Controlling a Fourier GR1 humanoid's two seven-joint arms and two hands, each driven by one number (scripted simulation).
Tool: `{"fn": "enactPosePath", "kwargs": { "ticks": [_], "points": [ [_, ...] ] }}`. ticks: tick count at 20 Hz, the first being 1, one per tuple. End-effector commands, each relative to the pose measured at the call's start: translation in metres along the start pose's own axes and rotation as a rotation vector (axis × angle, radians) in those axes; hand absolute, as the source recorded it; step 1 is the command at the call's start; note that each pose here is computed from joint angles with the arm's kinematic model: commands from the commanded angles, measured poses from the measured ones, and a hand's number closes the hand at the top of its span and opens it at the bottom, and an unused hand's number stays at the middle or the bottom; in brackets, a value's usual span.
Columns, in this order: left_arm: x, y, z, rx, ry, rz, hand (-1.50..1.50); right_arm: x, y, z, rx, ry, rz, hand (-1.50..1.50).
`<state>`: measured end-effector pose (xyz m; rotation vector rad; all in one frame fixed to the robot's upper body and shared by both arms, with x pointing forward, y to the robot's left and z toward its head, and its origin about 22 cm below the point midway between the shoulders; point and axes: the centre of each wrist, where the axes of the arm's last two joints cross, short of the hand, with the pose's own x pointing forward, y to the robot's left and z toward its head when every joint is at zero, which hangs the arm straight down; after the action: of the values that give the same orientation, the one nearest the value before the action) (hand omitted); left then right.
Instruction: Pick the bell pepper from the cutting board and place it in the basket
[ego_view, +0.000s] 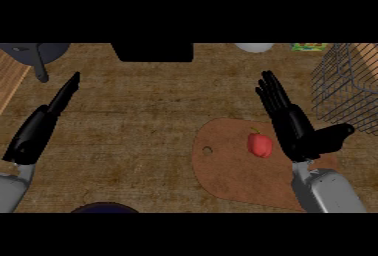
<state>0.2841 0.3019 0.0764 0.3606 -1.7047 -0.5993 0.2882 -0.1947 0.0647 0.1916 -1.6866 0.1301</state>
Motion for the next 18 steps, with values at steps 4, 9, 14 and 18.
{"fn": "enactPosePath", "kwargs": {
  "ticks": [4,9,14,18],
  "points": [
    [-0.025,-0.008,0.011,0.116,0.213,0.221,0.0,0.075,-0.06,-0.041,0.062,-0.277,0.138,1.5],
    [-0.032,-0.026,0.006,0.113,0.32,0.379,0.0,0.067,-0.032,-0.031,0.501,-0.317,0.678,-1.5],
    [-0.041,-0.016,0.004,0.153,0.387,0.425,0.0,0.015,0.068,-0.015,0.394,-0.513,0.74,-1.5],
    [-0.036,-0.006,0.0,0.143,0.391,0.411,0.0,0.035,0.123,-0.034,0.292,-0.374,0.807,-1.5]
  ]
}}
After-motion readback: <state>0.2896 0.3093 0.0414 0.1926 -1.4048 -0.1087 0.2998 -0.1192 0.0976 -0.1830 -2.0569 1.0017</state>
